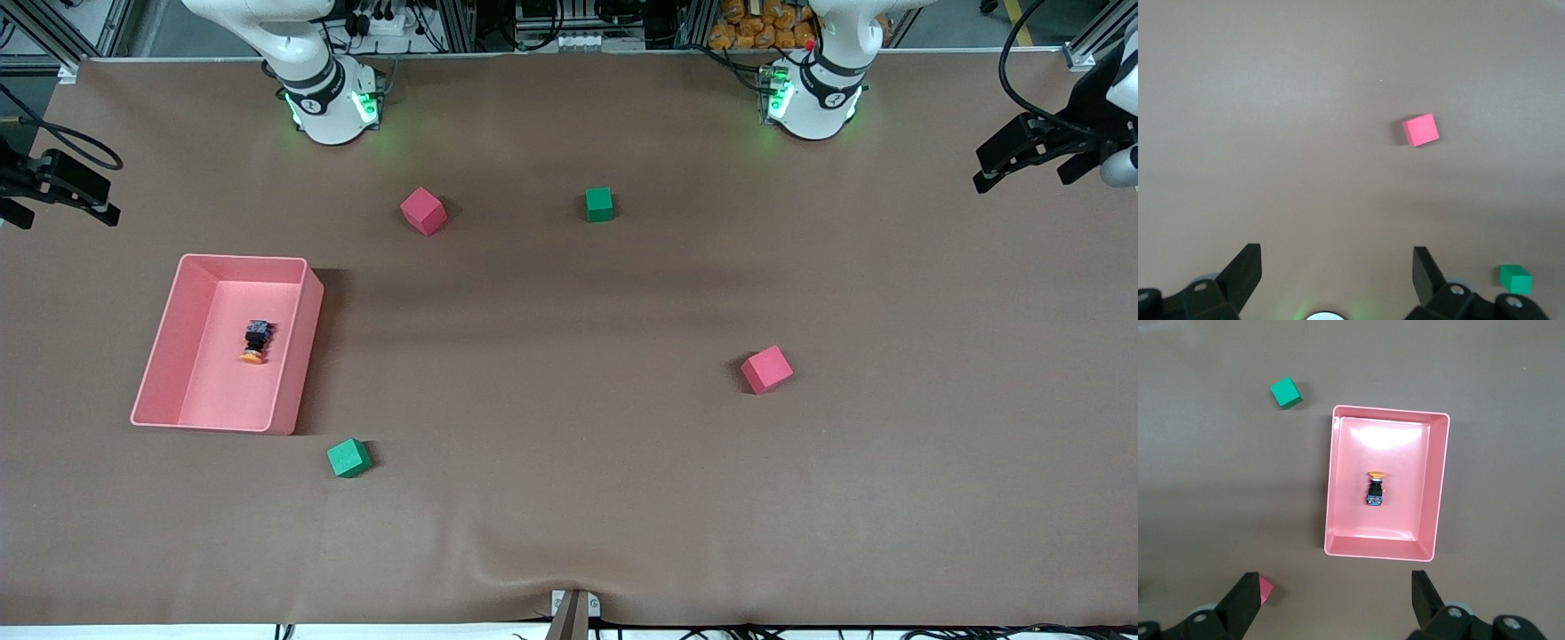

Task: Place and upright button with both arms
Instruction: 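Reach the right gripper into the pink tray and grasp the button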

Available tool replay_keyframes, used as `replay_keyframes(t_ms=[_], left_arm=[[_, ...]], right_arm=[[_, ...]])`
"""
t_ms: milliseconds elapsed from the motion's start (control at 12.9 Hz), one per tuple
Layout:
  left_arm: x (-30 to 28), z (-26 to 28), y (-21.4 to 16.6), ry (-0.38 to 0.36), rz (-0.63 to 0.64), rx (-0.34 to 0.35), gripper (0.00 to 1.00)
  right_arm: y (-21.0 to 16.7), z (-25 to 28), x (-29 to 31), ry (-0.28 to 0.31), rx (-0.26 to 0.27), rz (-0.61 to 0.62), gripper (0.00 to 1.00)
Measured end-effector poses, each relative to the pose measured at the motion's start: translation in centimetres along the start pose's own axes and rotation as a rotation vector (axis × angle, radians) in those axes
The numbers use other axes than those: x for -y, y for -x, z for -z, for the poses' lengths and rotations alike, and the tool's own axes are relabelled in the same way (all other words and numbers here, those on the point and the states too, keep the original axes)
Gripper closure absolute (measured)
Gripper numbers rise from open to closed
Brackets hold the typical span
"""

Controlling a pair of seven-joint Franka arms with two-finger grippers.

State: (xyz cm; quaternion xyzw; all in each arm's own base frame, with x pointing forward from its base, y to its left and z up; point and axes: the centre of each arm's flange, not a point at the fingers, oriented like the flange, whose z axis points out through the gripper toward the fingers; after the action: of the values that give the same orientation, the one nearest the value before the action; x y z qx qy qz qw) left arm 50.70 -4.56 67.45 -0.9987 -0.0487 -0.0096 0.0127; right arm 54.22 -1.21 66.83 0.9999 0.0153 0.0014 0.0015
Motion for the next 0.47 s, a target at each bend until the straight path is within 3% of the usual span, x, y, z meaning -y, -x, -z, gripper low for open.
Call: replay_keyframes(t_ms=[466], left_arm=[[-0.1, -0.3, -0.14, -0.006, -0.011, 0.005, 0.0]], right_arm=[[-0.51, -0.98, -0.12, -0.001, 0.021, -0.002, 0.0]])
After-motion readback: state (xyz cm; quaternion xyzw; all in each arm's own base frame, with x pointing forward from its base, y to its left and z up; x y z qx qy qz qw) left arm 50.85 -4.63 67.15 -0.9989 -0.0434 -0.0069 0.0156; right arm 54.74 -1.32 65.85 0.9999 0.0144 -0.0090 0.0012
